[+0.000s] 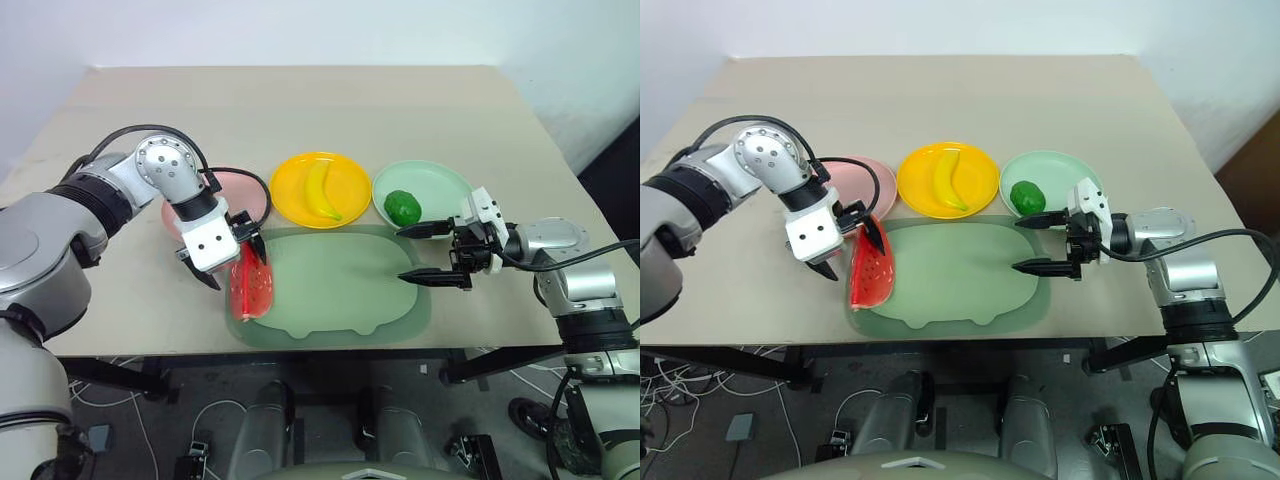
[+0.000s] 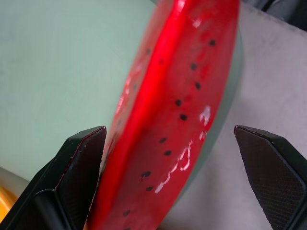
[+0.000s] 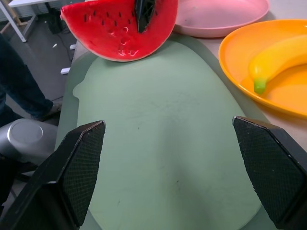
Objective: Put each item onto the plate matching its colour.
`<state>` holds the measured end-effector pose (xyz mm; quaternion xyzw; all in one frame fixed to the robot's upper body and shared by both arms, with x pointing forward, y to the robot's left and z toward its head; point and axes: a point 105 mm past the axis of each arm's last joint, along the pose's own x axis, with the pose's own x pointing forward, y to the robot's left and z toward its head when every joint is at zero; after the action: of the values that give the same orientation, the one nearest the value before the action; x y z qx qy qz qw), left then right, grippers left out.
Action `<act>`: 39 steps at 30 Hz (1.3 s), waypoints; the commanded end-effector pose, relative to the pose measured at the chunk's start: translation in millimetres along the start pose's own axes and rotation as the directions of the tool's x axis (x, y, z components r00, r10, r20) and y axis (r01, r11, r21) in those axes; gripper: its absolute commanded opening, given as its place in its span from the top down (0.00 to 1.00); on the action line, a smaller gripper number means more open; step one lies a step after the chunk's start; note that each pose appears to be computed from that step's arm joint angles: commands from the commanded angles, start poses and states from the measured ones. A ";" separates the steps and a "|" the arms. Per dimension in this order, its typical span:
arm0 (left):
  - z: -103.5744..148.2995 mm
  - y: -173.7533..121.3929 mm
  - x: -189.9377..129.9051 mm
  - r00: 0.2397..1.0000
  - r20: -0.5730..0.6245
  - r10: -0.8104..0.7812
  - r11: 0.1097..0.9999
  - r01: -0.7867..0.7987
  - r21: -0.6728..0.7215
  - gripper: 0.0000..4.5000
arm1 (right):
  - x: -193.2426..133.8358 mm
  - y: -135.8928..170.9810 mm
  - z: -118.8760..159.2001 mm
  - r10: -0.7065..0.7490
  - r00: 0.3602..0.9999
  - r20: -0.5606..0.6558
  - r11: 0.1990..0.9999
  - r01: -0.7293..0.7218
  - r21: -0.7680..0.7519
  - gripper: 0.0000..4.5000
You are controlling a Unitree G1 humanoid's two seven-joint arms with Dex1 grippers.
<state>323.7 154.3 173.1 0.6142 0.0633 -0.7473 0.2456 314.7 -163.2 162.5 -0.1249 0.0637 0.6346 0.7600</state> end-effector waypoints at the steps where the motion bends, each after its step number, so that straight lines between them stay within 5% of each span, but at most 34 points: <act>1: -2.2 -2.2 -7.8 0.999 -0.043 -0.023 1.000 0.024 0.020 0.00 | -2.1 -2.0 14.9 -0.014 0.999 0.043 0.999 0.016 -0.042 0.00; 39: -9.1 -10.5 15.0 1.000 0.001 -0.017 0.998 0.017 -0.055 0.04 | 1.1 -8.6 12.3 -0.065 0.997 0.044 0.996 0.068 -0.054 0.00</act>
<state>325.0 159.2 152.2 0.6034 0.0881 -0.7513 0.2524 322.0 -158.7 164.7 -0.1228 0.0480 0.6156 0.7770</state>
